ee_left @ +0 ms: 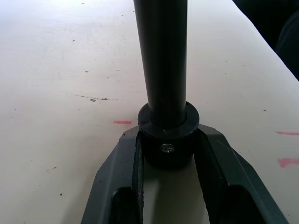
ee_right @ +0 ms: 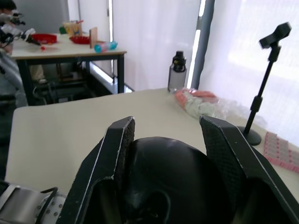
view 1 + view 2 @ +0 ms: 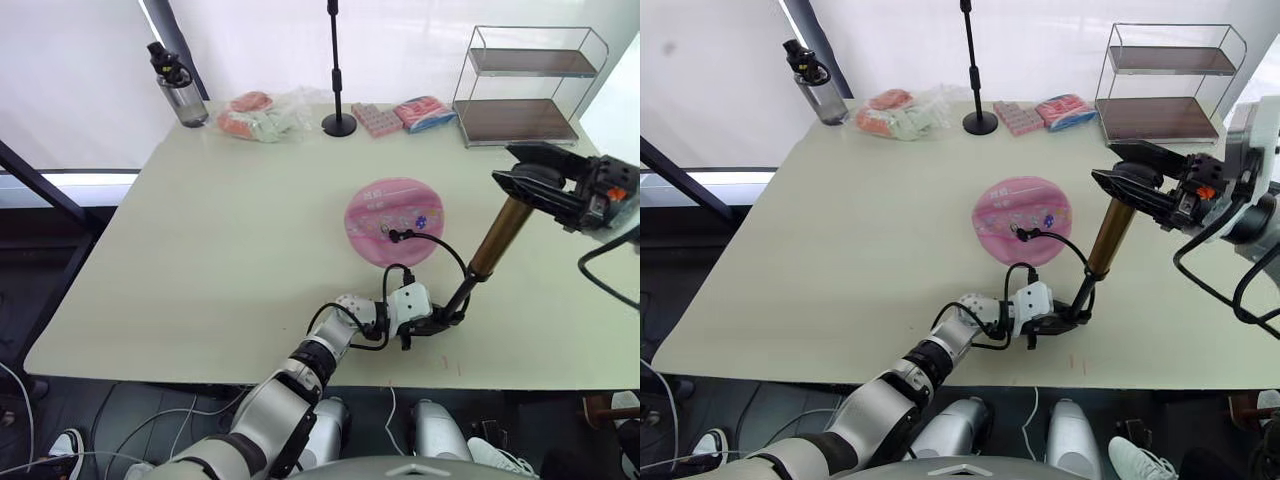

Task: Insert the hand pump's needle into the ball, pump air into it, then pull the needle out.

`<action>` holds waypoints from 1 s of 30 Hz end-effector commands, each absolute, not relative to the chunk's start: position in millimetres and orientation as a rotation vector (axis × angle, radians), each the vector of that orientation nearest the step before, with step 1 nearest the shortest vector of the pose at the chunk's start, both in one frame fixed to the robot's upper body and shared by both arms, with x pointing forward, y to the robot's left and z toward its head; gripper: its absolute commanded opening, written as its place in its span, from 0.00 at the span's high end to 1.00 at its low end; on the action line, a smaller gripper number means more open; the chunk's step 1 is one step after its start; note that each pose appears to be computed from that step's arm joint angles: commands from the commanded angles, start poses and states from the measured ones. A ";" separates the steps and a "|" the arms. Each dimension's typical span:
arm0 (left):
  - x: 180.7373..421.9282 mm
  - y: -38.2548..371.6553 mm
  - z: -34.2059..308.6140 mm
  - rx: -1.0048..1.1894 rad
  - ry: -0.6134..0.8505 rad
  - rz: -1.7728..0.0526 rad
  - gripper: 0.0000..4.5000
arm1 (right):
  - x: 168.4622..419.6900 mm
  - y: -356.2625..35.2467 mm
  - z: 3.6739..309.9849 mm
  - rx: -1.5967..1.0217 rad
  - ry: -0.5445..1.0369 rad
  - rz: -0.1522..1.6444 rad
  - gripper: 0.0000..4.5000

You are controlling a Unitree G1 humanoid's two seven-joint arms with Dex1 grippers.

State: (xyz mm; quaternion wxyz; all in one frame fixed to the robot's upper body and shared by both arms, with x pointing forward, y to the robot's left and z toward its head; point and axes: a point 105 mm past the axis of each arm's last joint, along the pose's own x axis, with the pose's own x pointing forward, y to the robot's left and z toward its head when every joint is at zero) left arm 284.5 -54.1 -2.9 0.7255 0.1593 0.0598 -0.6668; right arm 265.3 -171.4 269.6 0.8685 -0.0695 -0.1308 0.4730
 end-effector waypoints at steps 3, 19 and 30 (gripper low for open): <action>268.5 -34.2 -43.1 0.368 0.320 -1.471 0.76 | 263.7 -170.7 240.7 -0.207 -0.275 0.940 0.57; 269.0 -34.5 -42.6 0.372 0.320 -1.473 0.76 | 261.4 -154.6 107.3 -0.154 -0.042 0.919 0.57; 269.7 -33.2 -43.3 0.371 0.324 -1.464 0.76 | 265.1 -154.3 110.9 -0.148 -0.102 0.895 0.57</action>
